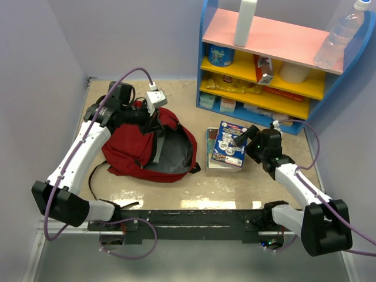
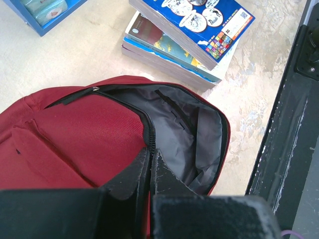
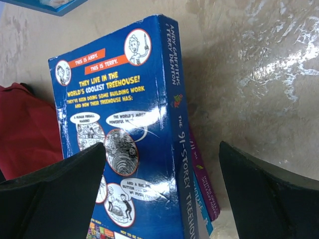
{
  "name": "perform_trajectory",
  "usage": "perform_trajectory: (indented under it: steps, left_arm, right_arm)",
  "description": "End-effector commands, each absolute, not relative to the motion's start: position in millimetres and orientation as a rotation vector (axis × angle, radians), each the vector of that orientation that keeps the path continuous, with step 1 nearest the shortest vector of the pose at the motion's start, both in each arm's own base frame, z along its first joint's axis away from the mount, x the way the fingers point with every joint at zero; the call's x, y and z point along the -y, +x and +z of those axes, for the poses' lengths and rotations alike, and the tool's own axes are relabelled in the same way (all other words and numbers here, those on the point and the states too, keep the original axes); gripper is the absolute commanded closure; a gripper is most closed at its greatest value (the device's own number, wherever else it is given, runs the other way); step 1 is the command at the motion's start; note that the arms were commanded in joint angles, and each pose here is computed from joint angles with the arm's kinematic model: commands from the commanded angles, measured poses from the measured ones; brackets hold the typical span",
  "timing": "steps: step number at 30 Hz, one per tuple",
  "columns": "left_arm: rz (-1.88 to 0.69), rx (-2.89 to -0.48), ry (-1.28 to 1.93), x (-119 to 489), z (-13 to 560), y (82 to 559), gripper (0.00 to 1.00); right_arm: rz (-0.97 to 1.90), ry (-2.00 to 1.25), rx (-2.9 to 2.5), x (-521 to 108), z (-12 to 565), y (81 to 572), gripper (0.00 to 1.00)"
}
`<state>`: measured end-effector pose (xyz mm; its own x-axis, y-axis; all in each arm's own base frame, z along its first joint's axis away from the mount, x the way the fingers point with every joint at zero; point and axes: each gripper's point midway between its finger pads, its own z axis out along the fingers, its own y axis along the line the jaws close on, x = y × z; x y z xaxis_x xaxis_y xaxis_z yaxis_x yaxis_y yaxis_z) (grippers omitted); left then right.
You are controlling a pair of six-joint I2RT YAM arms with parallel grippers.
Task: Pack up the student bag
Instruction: Pick up the book from the center of the board.
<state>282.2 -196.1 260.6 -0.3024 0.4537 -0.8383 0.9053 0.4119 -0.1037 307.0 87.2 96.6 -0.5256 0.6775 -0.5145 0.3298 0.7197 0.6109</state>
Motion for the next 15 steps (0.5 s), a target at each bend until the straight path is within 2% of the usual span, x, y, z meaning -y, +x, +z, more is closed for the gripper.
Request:
perform_trajectory:
  steps: [1,10,15]
  left_arm:
    - [-0.786,-1.849,1.180,201.1,271.2,278.9,1.00]
    - [-0.800,-1.856,1.176,201.3,271.9,277.2,1.00]
    - [-0.796,-1.864,1.177,200.0,270.2,275.5,1.00]
  right_arm:
    - [0.689,0.747,-2.033,-94.6,116.9,319.1,0.01]
    - [0.834,0.830,-1.943,-104.4,102.3,320.2,0.05]
    - [0.816,0.846,-1.893,-98.2,106.3,323.7,0.16]
